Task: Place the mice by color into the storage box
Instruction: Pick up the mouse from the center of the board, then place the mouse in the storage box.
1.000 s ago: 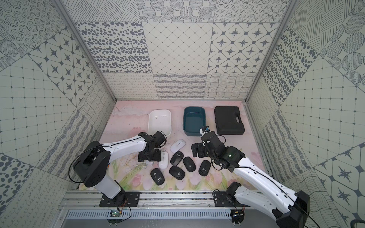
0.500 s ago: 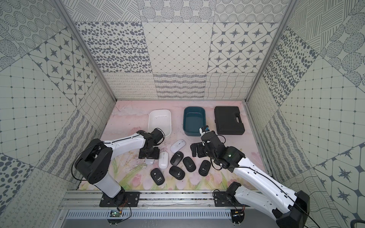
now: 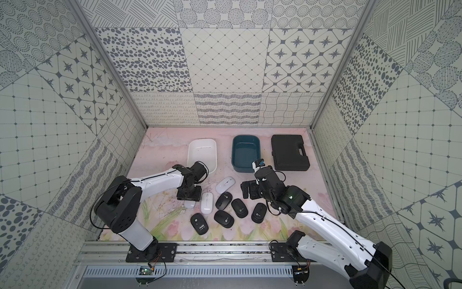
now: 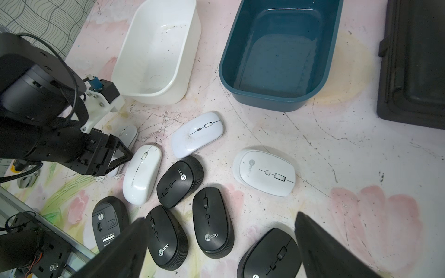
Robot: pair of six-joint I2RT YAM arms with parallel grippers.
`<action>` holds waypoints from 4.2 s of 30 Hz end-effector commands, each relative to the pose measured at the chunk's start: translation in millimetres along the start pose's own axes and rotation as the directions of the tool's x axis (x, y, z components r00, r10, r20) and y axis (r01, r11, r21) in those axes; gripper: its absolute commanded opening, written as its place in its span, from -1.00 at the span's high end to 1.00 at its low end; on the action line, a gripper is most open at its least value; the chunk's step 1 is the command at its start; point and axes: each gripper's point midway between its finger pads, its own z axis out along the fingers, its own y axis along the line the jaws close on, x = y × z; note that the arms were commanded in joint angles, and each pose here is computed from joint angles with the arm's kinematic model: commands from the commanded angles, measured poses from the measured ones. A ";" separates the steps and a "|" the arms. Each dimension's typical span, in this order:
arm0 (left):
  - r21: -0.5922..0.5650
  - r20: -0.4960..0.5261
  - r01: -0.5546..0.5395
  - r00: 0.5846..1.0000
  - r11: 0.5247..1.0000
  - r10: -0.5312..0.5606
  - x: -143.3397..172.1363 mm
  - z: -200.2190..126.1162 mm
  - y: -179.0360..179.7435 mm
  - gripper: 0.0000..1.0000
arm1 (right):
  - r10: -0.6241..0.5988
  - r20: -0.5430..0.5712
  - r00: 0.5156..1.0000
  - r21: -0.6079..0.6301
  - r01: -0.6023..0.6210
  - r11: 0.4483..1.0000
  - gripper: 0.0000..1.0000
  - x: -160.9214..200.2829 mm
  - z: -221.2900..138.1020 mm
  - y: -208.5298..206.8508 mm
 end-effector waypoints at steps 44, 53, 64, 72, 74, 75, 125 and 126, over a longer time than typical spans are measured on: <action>0.012 0.164 0.045 0.985 0.999 -0.046 -191.5 -70.6 -16.0 0.07 | 0.181 -0.192 0.964 0.187 -0.145 0.972 -0.98 58.3 17.8 -35.1; 0.035 0.159 0.055 0.985 0.998 -0.059 -209.8 -28.6 -16.0 0.10 | 0.316 -0.360 0.878 0.307 -0.209 0.929 -0.98 106.4 14.4 -51.0; 0.075 0.143 0.054 0.988 0.996 -0.064 -209.4 -12.4 -20.3 -0.40 | 0.421 -0.417 0.805 0.357 -0.280 0.891 -0.98 140.9 16.8 -54.6; 0.096 0.137 0.048 0.989 0.994 -0.061 -207.5 -10.7 -23.5 -0.52 | 0.462 -0.422 0.780 0.363 -0.322 0.874 -0.98 148.0 32.0 -50.4; 0.095 0.143 0.053 0.987 0.994 -0.066 -208.0 -14.9 -23.1 -0.53 | 0.464 -0.419 0.781 0.369 -0.320 0.873 -0.98 148.8 33.9 -51.7; 0.103 0.150 0.057 0.986 0.993 -0.072 -208.7 -19.2 -23.1 -0.54 | 0.465 -0.418 0.781 0.371 -0.320 0.871 -0.98 148.8 34.3 -52.1; 0.366 0.355 0.045 0.917 0.929 -0.184 -61.2 -185.7 -16.5 -0.81 | 0.521 -0.378 0.765 0.506 -0.300 0.808 -0.39 160.4 69.8 -68.4; 0.364 0.355 0.045 0.917 0.930 -0.183 -60.3 -185.0 -15.9 -0.81 | 0.517 -0.381 0.767 0.507 -0.294 0.810 -0.35 161.1 69.1 -69.0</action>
